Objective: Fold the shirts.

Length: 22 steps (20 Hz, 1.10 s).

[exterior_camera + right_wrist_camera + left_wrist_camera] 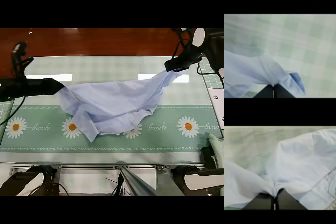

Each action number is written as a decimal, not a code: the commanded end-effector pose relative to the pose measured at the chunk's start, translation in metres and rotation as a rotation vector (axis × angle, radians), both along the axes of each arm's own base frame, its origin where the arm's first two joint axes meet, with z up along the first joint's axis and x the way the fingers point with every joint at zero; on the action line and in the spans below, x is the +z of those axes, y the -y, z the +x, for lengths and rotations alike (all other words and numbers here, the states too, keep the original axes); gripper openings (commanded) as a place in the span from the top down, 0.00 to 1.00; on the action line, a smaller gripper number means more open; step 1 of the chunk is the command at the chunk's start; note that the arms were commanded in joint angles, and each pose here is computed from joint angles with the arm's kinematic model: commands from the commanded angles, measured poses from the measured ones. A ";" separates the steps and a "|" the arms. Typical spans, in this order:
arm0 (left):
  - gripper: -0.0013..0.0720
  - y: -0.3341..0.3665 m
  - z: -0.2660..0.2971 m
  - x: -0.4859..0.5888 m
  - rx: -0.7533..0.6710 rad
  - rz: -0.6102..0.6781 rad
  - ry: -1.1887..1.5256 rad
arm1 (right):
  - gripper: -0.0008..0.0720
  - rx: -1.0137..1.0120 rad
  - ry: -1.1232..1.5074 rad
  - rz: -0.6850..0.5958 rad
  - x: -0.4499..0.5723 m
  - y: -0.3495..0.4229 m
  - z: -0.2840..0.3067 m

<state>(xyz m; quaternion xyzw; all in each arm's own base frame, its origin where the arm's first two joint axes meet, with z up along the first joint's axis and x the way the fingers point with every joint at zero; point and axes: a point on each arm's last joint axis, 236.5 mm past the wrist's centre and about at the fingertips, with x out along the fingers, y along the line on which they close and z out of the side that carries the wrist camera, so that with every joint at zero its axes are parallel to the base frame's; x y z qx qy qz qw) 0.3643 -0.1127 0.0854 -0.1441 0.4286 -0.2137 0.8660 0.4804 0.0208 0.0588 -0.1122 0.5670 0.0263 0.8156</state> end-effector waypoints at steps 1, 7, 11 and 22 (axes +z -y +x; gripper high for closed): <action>0.95 0.009 0.009 -0.053 -0.025 0.019 -0.100 | 0.96 -0.078 -0.040 0.236 -0.031 -0.011 0.012; 0.95 0.023 0.006 -0.077 -0.074 0.028 -0.159 | 0.74 -0.118 -0.190 0.269 -0.043 0.007 -0.019; 0.95 0.026 0.004 -0.058 -0.099 0.026 -0.131 | 0.44 -0.057 -0.293 0.233 -0.010 0.020 -0.068; 0.95 0.026 -0.003 -0.050 -0.141 0.048 -0.110 | 0.23 -0.290 -0.295 0.838 -0.080 -0.083 -0.205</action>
